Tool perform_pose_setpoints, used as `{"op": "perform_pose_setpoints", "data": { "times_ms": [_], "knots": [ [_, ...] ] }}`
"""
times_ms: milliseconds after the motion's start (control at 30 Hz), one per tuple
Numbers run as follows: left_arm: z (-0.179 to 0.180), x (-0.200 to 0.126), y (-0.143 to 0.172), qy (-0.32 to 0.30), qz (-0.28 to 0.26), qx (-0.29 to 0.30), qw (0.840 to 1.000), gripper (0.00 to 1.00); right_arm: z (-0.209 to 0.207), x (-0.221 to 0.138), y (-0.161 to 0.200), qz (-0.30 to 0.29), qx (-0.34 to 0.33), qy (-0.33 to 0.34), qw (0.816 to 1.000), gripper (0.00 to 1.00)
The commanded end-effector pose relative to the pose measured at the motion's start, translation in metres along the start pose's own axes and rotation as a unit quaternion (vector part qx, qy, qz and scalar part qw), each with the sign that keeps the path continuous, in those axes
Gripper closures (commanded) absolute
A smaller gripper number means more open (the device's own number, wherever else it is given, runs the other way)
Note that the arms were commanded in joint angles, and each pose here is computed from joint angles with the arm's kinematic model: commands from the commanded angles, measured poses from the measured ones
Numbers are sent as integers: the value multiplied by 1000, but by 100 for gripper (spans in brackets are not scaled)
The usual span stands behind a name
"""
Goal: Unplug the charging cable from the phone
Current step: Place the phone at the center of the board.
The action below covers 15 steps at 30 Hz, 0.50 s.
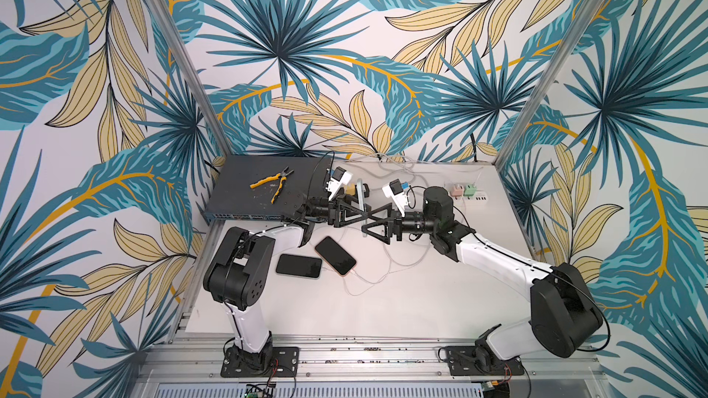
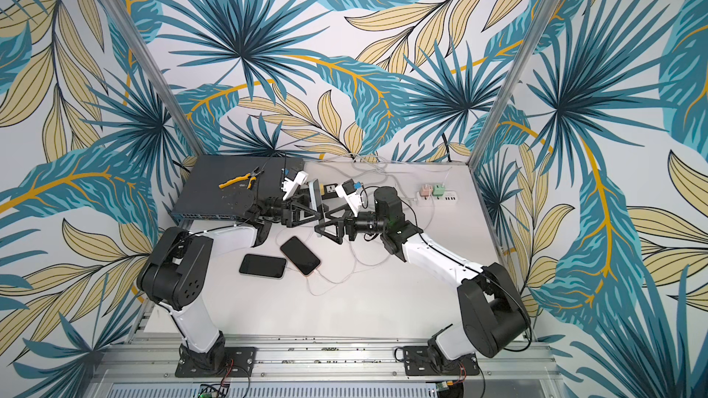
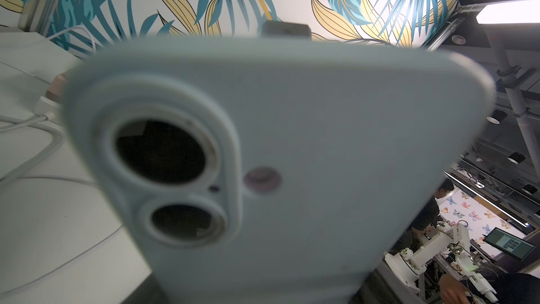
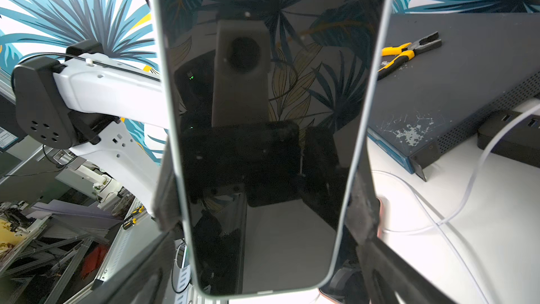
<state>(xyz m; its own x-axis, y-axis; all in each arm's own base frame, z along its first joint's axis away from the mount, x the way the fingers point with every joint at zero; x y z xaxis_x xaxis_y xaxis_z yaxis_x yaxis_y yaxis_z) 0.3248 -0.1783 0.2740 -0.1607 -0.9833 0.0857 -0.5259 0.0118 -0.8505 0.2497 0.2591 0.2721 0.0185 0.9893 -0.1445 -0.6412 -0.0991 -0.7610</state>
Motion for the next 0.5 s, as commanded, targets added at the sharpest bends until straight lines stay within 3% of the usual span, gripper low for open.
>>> {"op": "perform_pose_setpoints", "data": {
  "times_ms": [0,167,467],
  "knots": [
    [-20,-2,-13,3,-9,59,998,83,2,6,-2,3,-4,-13,1000,0],
    [-20,-2,-12,3,-9,58,998,83,0,12,2,11,-2,-25,1000,2],
    [-19,-2,-12,3,-8,59,998,83,-1,12,3,8,-4,-35,999,26]
  ]
}}
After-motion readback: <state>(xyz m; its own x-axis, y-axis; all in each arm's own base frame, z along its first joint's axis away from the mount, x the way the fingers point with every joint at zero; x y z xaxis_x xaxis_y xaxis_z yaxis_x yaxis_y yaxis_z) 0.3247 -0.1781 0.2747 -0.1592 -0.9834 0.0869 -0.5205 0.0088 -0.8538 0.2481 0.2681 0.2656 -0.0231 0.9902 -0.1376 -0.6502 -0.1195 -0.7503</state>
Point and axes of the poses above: each gripper's point midway between its finger pads, its own x axis out along the fingers, its own z axis along the line the jaws close on, y = z × x, the point moved 10 cm from there along -x, back along the fingers, and after that the axes turned 7 degrees about x, right-handed, at the moved point
